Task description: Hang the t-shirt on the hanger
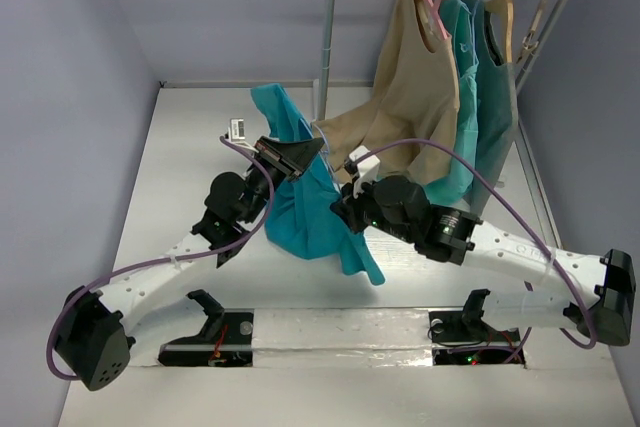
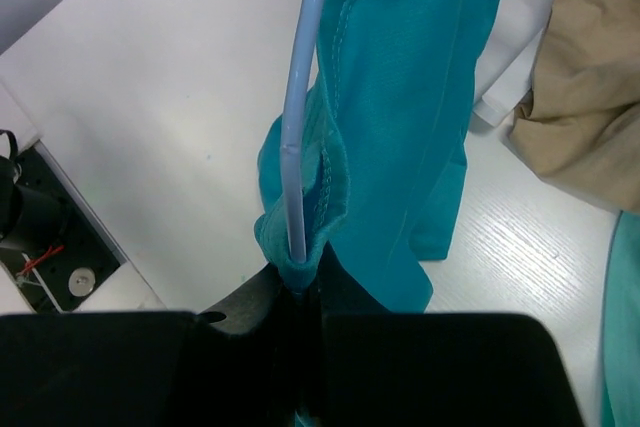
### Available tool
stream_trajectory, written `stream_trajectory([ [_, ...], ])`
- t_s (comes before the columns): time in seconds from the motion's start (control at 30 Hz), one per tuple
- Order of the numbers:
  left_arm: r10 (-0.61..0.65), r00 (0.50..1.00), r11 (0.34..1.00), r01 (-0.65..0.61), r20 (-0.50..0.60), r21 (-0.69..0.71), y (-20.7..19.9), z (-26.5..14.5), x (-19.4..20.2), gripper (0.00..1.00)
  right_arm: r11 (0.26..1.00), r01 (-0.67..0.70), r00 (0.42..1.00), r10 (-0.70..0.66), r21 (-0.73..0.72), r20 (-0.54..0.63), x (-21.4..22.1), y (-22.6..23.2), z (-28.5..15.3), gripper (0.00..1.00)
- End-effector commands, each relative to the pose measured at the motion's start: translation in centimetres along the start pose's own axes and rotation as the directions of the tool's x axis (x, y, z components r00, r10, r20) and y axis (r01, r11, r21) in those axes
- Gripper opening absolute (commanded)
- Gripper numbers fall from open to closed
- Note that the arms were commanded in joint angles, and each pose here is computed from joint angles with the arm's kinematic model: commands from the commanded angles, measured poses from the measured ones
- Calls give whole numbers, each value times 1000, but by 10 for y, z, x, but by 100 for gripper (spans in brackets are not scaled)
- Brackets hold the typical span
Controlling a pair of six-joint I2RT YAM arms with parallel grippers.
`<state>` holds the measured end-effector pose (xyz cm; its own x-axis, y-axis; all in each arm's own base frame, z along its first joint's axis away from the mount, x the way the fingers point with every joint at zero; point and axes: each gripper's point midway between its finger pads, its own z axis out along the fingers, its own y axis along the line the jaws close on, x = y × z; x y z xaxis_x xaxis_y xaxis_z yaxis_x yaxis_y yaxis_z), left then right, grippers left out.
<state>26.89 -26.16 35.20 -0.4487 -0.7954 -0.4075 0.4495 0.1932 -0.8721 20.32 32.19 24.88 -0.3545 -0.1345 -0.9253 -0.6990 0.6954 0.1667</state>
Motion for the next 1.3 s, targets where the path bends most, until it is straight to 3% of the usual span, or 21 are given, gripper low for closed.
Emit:
stream_trajectory([
  [0.0,-20,1000,996,19,1,87,-22,-4,-1,0,999,-41,995,44,-35,89,-22,7,4,0],
  [0.1,-15,1000,998,13,27,64,-22,-3,-7,0,998,-56,995,57,-18,79,-14,3,3,0],
  [0.17,-18,999,998,16,27,61,-23,-3,-8,0,998,-61,996,61,-12,70,-10,1,-1,17],
  [0.2,-19,999,998,18,27,63,-24,-2,-8,0,998,-66,996,66,-10,58,-6,0,-2,40],
  [0.27,-31,999,997,29,29,65,-27,-1,-10,0,998,-65,998,65,2,20,3,-3,-7,58],
  [0.3,-33,999,998,32,29,62,-26,0,-10,0,998,-68,998,68,8,9,6,-4,-10,72],
  [0.4,-40,999,997,38,28,67,-30,3,-10,0,997,-71,997,71,8,-7,10,-8,-26,91],
  [0.53,-54,998,995,51,35,89,-39,7,-14,0,998,-64,997,64,11,32,-3,-13,-48,97],
  [0.67,-70,997,992,66,29,107,-44,10,-14,0,999,-40,997,39,15,66,-14,-13,-47,97],
  [0.87,-89,995,990,85,34,109,-44,8,-15,0,999,-15,999,14,34,40,-4,-12,-16,77],
  [0.97,-94,995,989,90,36,116,-46,5,-16,0,998,-2,999,0,60,34,-2,-14,-5,74],
  [1.07,-101,994,988,96,36,123,-47,4,-17,0,998,2,999,-5,69,54,-6,-15,3,51],
  [1.1,-101,994,988,96,37,124,-48,3,-17,0,997,1,998,-6,78,56,-8,-16,4,39],
  [1.27,-102,994,988,97,33,123,-47,0,-16,0,994,1,996,-11,114,91,-16,-21,6,13],
])
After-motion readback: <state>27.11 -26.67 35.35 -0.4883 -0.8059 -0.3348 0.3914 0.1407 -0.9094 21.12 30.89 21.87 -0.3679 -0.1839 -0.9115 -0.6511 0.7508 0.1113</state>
